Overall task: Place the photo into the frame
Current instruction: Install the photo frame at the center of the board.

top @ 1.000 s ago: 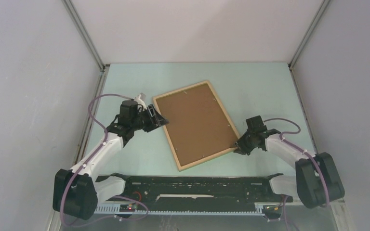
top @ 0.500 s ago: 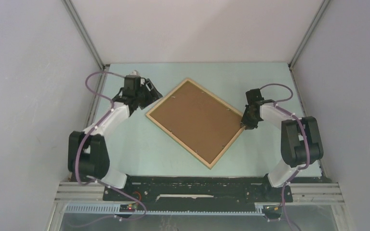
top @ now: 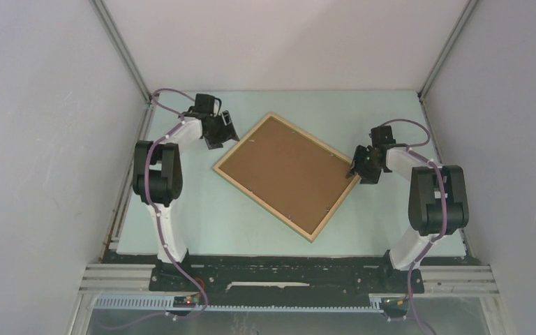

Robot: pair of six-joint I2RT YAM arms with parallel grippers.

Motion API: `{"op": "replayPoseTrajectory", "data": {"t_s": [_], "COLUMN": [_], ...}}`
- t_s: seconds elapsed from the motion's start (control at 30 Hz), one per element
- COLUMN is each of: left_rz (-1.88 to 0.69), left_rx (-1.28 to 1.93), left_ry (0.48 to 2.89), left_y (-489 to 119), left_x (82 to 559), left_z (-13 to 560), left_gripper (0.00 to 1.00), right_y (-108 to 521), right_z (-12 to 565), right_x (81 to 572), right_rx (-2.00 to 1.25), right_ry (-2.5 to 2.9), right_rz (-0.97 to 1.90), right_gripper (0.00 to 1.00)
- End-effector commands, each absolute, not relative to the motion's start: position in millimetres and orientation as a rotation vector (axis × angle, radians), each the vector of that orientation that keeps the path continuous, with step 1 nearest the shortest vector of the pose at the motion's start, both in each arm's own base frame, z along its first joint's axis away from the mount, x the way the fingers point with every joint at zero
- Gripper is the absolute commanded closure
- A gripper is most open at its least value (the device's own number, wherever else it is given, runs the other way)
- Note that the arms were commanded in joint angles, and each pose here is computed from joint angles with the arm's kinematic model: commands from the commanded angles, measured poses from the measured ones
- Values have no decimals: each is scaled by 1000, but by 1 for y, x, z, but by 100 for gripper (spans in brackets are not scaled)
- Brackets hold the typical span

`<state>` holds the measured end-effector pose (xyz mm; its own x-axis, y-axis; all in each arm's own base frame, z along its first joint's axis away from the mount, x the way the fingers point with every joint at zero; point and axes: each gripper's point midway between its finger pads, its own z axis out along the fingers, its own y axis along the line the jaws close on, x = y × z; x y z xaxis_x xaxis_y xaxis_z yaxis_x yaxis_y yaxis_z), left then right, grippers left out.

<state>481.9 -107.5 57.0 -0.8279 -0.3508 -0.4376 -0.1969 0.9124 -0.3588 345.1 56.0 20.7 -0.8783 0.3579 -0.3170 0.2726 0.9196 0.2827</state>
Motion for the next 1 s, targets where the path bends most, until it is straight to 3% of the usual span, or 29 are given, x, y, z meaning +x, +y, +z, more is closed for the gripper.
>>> {"op": "replayPoseTrajectory", "data": {"t_s": [0.0, 0.37, 0.63, 0.8, 0.87, 0.97], "left_rz": [-565, -738, -835, -530, -308, -177], "left_rx": [-368, -252, -292, -139, -37, 1], "left_ry": [2592, 2671, 2591, 2544, 2597, 2675], "left_y": [-128, -173, -187, -162, -146, -140], "left_x": [466, 385, 318, 333, 343, 363], "left_z": [59, 50, 55, 77, 81, 85], "left_gripper": [26, 29, 28, 25, 24, 25], "right_y": [71, 52, 57, 51, 51, 50], "right_z": [21, 17, 21, 14, 15, 14], "right_x": [347, 357, 366, 364, 363, 362], "right_rx": [388, 526, 497, 492, 488, 485], "right_ry": [2698, 2651, 2613, 2632, 2633, 2639], "right_rz": [463, 525, 585, 551, 549, 540], "right_gripper": [36, 35, 33, 35, 35, 35]}}
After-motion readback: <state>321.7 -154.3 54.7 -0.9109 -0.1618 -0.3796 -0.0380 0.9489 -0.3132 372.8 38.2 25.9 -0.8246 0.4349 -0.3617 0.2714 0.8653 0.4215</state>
